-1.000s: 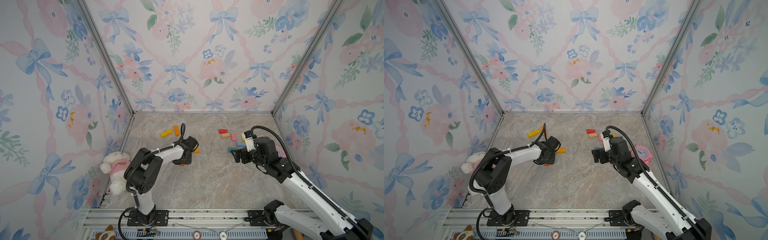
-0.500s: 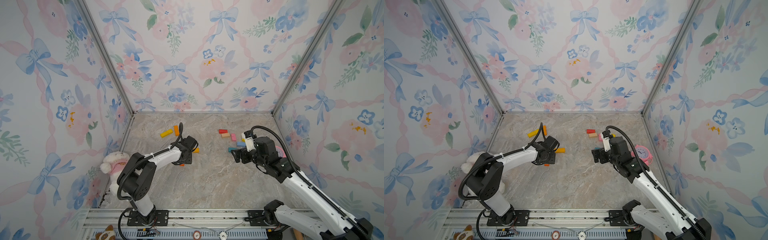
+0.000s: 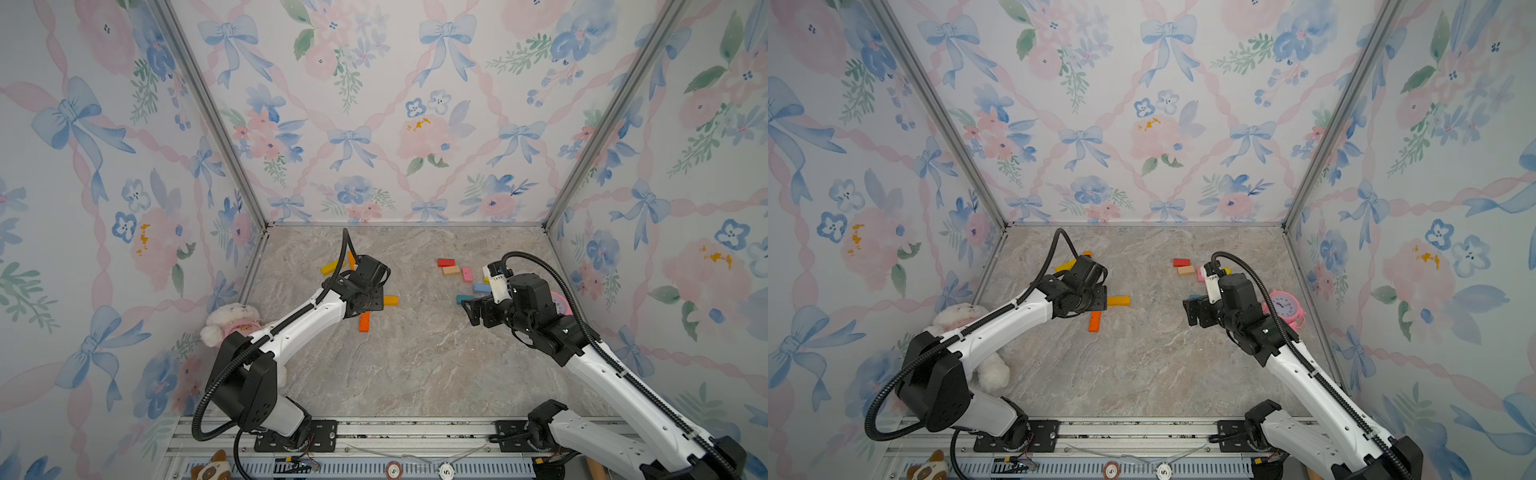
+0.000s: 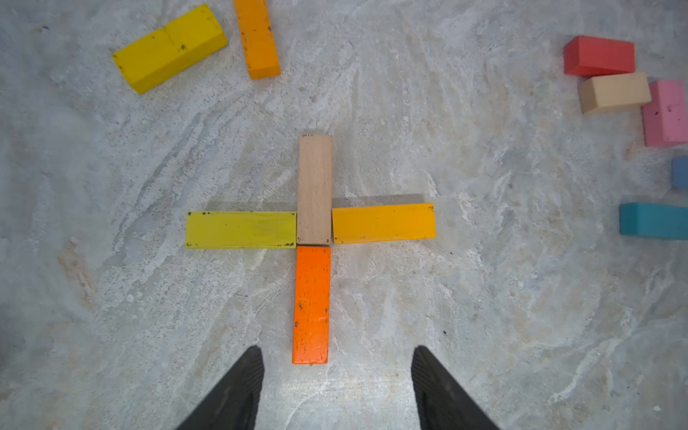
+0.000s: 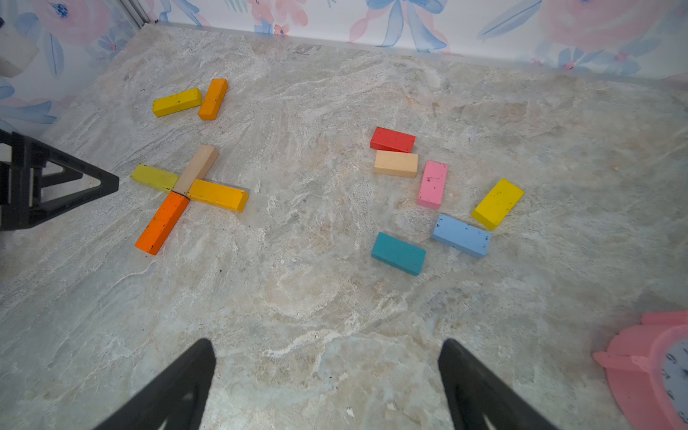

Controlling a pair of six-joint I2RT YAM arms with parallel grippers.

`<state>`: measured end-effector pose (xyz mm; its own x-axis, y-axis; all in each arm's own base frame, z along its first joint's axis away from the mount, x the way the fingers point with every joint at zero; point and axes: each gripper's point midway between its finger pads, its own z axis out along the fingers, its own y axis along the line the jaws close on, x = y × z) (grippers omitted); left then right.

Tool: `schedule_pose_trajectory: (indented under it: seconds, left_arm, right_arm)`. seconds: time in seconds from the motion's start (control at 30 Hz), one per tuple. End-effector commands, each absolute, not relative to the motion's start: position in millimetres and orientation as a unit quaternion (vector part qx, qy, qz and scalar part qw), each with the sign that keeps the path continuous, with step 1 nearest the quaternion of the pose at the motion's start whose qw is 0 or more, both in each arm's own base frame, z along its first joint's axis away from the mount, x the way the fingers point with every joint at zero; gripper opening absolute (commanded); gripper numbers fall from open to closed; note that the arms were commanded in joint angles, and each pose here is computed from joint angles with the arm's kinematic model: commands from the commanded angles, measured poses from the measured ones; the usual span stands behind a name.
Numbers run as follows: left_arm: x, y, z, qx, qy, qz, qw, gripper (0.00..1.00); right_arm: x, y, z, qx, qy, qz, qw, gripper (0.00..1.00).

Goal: Assemble the letter t with building blocks
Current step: Pick up the building block from the center of the board.

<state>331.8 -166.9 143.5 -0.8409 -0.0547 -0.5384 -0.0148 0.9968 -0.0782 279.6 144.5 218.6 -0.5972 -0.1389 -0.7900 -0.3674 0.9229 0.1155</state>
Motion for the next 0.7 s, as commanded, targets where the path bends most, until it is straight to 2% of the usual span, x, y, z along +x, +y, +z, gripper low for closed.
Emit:
schedule_pose_trajectory:
  seconds: [0.0, 0.3, 0.67]
  left_arm:
    - [336, -152, 161, -0.014, 0.955, -0.022, 0.295, 0.67]
    - [366, -117, 160, -0.017, 0.957, 0.005, 0.289, 0.66]
    - [472, -92, 140, -0.019, 0.960, 0.041, 0.276, 0.66]
  right_arm:
    - [276, 141, 222, -0.140, 0.883, 0.137, 0.426, 0.96]
    - [276, 142, 221, -0.144, 0.885, 0.133, 0.422, 0.96]
    - [278, 143, 220, -0.149, 0.887, 0.128, 0.419, 0.96]
